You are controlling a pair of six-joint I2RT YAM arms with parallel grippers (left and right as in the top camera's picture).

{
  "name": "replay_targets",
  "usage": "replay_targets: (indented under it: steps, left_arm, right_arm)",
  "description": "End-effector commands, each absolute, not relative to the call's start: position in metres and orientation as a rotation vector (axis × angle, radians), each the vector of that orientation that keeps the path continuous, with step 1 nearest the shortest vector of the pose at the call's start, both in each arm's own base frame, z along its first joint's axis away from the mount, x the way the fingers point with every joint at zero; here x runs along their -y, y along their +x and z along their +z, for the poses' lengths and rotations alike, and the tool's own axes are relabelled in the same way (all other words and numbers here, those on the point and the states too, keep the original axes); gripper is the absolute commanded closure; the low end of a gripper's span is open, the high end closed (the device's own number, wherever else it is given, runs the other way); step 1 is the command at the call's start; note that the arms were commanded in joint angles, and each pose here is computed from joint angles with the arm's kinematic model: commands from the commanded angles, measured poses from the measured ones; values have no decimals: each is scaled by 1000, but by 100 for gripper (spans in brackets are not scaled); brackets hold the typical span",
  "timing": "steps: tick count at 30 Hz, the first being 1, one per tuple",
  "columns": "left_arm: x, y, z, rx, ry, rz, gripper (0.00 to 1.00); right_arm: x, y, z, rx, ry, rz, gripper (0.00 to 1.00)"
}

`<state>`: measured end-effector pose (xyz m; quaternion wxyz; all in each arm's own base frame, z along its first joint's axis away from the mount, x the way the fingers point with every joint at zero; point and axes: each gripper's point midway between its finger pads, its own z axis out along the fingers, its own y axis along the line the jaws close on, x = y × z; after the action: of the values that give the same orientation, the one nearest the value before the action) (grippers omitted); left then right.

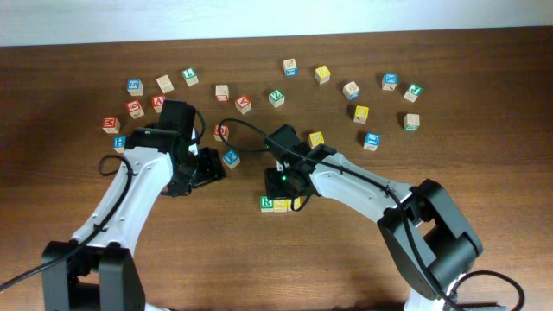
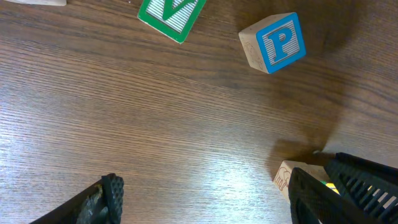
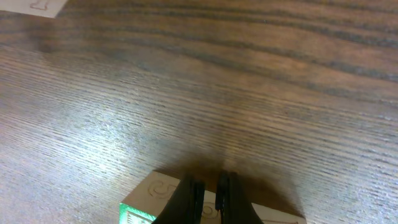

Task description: Spell out RSS

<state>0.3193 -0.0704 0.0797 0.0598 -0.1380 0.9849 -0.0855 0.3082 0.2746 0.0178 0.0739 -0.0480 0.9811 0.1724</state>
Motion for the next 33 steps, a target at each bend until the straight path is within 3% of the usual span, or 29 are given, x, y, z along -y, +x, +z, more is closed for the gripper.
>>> replay_targets:
  steps: [1, 4, 6, 9, 14, 28, 33]
  left_arm:
    - [67, 320, 83, -2977, -422, -249, 37]
    - [73, 309, 71, -3022, -401, -241, 85]
    - [94, 303, 52, -3063, -312, -250, 99]
    - [130, 299, 29, -3095, -194, -263, 100]
    - [162, 286, -6, -3178, -87, -288, 100]
    - [183, 282, -3, -3188, -62, -447, 100]
    - [165, 288, -7, -3165, -69, -286, 96]
  right_arm:
    - [-278, 317, 21, -2923, -130, 541, 96]
    - [-250, 342, 43, -2940, -43, 491, 96]
    - [-203, 335, 39, -3063, 117, 374, 96]
    - [-175, 294, 21, -3226, 177, 242, 96]
    - [-195, 280, 12, -3241, 105, 317, 96]
    - [-221, 277, 15, -3223, 31, 450, 96]
    - [-213, 284, 14, -3203, 47, 399, 95]
